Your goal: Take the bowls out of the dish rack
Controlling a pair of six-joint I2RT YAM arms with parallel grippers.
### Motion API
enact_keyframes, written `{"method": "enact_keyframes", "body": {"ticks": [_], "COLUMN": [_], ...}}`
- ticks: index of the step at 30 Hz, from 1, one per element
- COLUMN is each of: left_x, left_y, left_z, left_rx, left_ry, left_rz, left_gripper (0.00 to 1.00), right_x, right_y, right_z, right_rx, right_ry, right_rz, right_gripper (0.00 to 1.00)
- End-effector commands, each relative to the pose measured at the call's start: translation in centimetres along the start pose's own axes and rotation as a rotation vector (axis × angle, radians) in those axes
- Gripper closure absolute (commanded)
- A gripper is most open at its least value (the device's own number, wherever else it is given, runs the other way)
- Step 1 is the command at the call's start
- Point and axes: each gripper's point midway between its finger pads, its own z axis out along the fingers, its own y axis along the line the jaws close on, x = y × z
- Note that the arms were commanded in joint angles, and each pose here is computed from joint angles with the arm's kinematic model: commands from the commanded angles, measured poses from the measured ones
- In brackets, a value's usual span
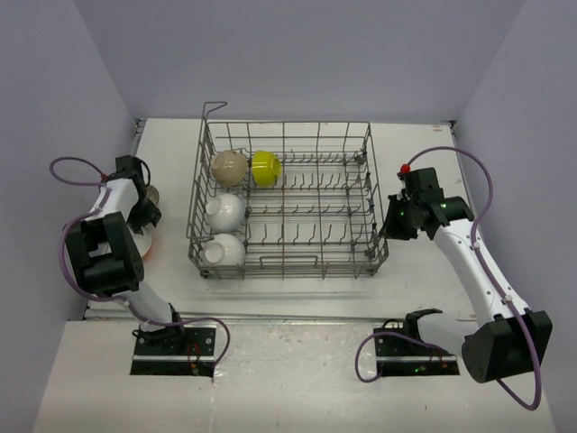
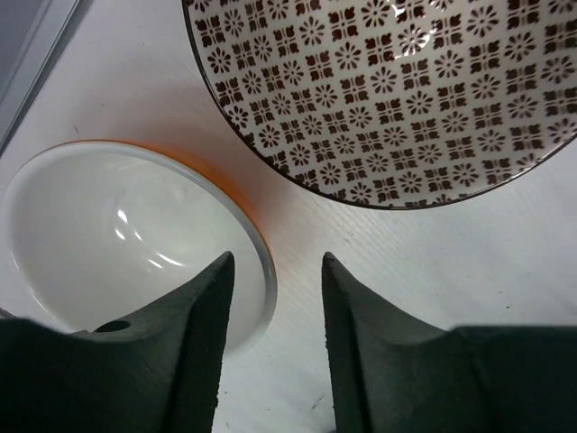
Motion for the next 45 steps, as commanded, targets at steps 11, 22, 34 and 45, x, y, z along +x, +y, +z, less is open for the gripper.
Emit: {"method": "enact_keyframes", "body": {"ticks": [11, 22, 34, 45], "left_x": [-4.7, -6.5, -7.1, 0.2], "left_y": [-4.2, -10.7, -19.9, -28.7], "left_z": [-8.4, -17.5, -32.5, -32.3], "left_rx": [0.319, 0.718, 1.251, 1.492], "left_ry": [-0.132, -0.184, -0.305, -0.046], "left_rz": [-0.117, -0.114, 0.076, 0.290], "left_gripper": [0.42, 0.29, 0.24, 0.28], "right_x": [-2.2, -2.6, -3.7, -3.2], "right_y": [2.1, 1.9, 2.4, 2.6], "right_z": [-2.8, -5.0, -6.3, -4.1], "right_rx": [-0.088, -0.076, -0.082, -0.100], "right_ry": [-0.112, -0.160, -0.195, -0.152], "right_rz": [0.037, 0.048, 0.051, 0.056], "right_gripper": [0.91, 0.68, 0.61, 0.64]}}
